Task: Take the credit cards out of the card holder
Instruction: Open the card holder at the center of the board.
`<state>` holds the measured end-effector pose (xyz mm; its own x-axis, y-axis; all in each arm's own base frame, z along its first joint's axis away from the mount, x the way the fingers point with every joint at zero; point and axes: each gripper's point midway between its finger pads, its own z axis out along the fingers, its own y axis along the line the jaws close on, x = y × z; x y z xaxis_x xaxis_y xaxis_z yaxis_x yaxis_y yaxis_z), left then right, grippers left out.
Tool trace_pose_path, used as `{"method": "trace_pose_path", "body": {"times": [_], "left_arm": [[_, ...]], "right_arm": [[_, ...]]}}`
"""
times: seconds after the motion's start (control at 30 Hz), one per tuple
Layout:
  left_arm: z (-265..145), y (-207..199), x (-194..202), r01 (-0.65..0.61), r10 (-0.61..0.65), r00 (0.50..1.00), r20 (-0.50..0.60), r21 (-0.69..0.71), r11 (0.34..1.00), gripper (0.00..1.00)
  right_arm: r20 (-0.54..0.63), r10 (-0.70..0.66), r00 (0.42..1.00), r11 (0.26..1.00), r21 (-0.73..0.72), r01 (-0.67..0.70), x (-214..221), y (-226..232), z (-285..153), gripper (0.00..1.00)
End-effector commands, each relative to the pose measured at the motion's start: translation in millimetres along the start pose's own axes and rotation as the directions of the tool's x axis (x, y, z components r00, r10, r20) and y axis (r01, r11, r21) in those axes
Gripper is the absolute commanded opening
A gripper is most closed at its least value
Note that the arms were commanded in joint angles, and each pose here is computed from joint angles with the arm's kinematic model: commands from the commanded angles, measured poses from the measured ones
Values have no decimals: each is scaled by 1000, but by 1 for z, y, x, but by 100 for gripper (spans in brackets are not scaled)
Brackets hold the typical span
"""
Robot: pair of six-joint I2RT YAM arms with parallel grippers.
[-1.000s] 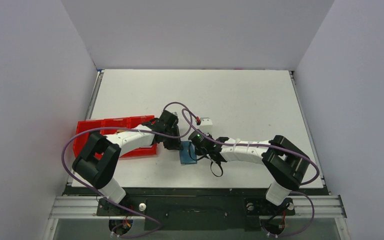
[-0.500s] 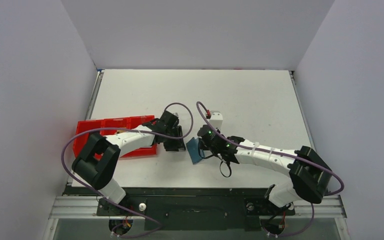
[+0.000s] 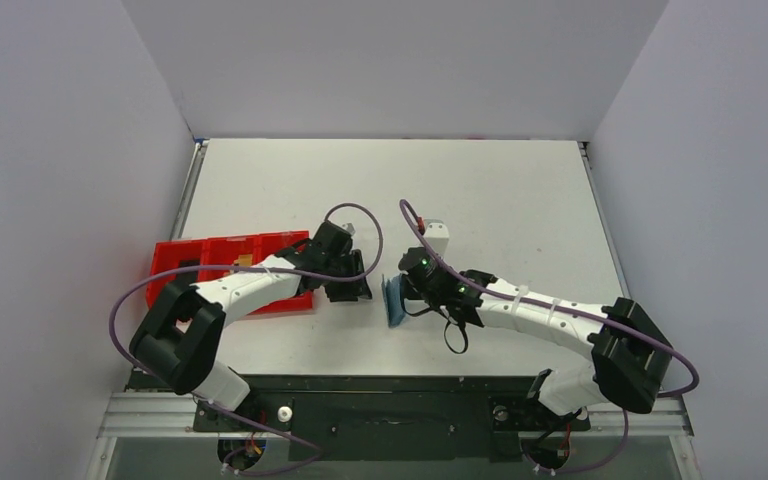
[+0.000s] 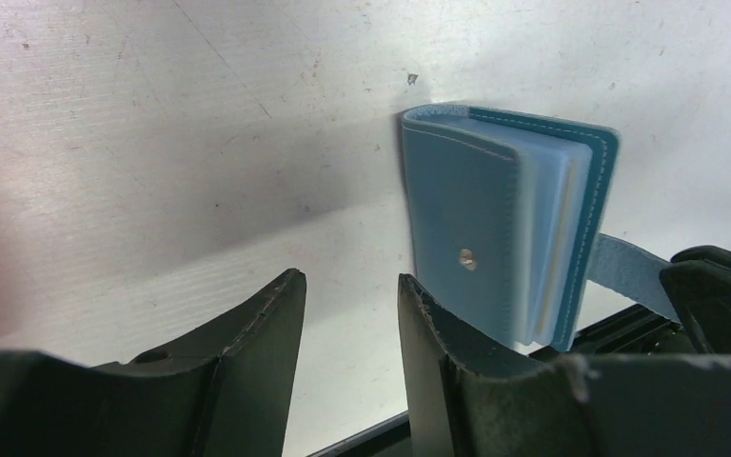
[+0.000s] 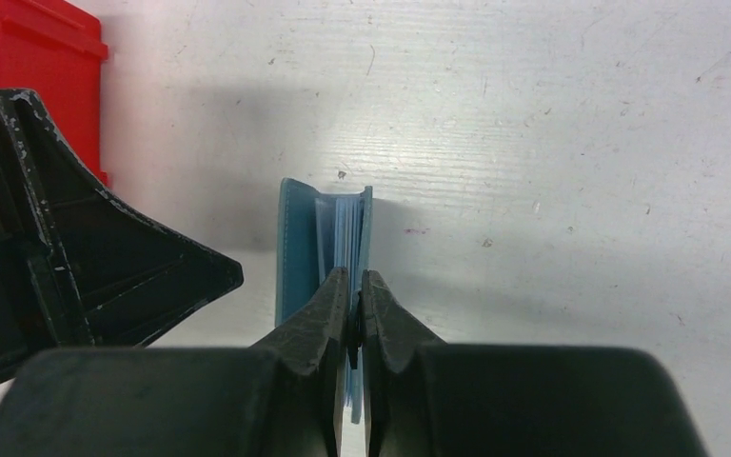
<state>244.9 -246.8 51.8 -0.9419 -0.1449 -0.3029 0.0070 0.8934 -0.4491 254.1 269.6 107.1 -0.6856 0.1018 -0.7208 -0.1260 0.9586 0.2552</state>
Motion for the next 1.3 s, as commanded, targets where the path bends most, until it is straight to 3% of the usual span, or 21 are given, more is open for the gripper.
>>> {"method": "trace_pose_path", "body": {"times": [0.0, 0.2, 0.53, 0.63, 0.9, 1.27], "left_arm": [[-17, -18, -10, -8, 4, 999, 53, 67, 998, 38], [-27, -15, -15, -7, 3, 996, 90, 48, 999, 37], [-17, -15, -8, -15, 12, 998, 57, 54, 998, 26], [-12, -18, -6, -26, 24, 999, 45, 49, 998, 23], [0, -26, 1, -50, 50, 999, 13, 48, 998, 18], [12, -44, 8, -89, 90, 996, -16, 55, 994, 17]], "right_arm": [[70, 75, 995, 995, -76, -70, -37, 21, -19, 0], [76, 81, 994, 993, -90, -74, -44, 27, -25, 0], [64, 105, 992, 990, -107, -97, -46, 29, -29, 0], [51, 130, 990, 990, -57, -127, -44, 10, -26, 0], [-29, 162, 986, 971, 182, -154, 8, -85, 6, 0], [-126, 177, 976, 965, 217, -147, 64, -102, 35, 0]]}}
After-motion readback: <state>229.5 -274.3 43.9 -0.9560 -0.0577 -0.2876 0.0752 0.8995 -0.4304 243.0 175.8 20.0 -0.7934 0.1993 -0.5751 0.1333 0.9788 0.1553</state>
